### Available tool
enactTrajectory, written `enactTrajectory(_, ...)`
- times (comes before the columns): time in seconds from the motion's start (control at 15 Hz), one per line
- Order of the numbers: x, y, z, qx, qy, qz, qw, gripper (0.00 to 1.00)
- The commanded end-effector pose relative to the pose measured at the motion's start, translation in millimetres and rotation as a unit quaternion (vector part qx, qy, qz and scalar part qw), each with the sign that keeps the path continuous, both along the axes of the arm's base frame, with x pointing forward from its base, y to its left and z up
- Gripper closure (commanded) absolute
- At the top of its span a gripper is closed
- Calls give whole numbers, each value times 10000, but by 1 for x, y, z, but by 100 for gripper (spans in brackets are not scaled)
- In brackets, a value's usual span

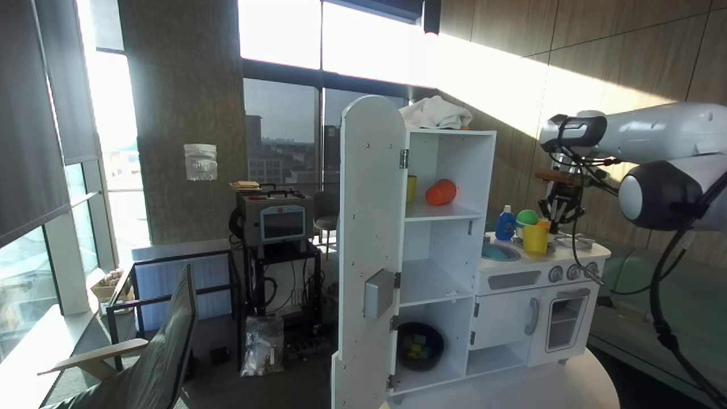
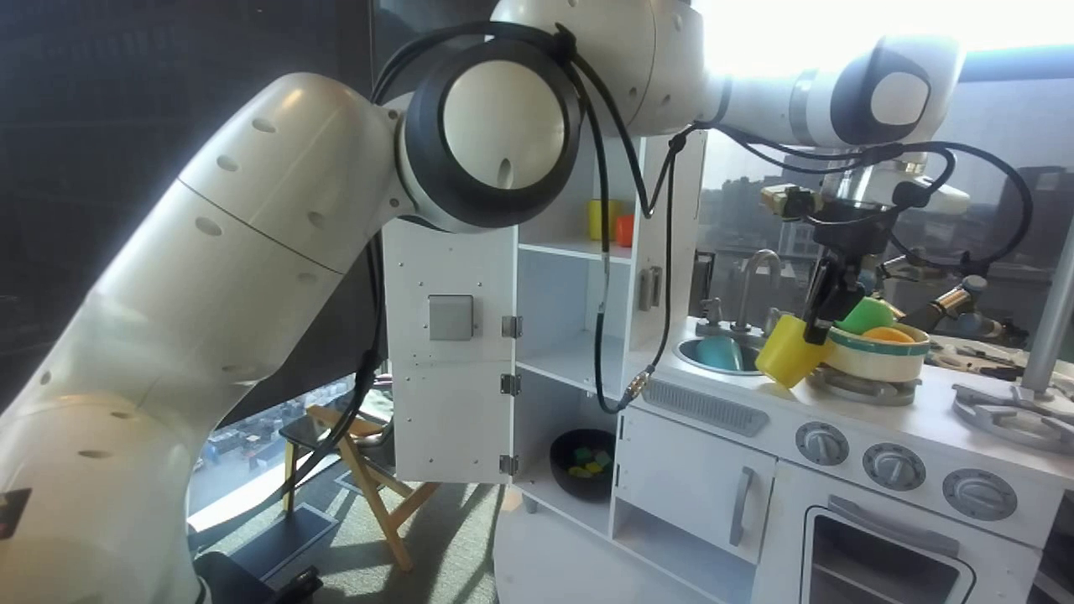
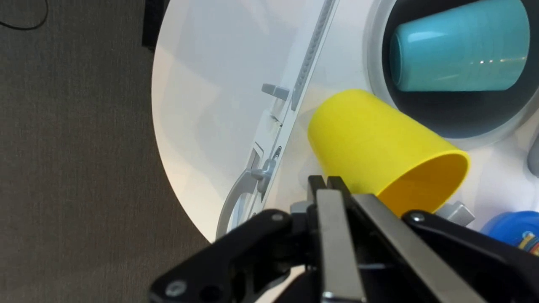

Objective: Put the orange cup on the top shelf of the upper cabinet.

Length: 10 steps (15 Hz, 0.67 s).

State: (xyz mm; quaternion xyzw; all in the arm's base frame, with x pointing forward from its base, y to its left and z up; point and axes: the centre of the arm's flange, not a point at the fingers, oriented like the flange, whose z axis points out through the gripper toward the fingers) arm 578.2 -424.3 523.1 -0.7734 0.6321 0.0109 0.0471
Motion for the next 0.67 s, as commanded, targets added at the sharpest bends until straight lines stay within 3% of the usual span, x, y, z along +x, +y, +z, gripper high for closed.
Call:
enactTrajectory(0.0,-13,15,-14,-137,95,35,9999,90)
enactTrajectory(0.4,-12,22,-26,-89,90,84,9999,90)
enactTrajectory(0.47,-12,24,-27,-102,74,99,9999,84)
enactTrajectory(0.53,-12,25,-27,-132,44,80,9999,63)
enactTrajectory(0.6,-12,26,-27,-137,42,75,9999,59)
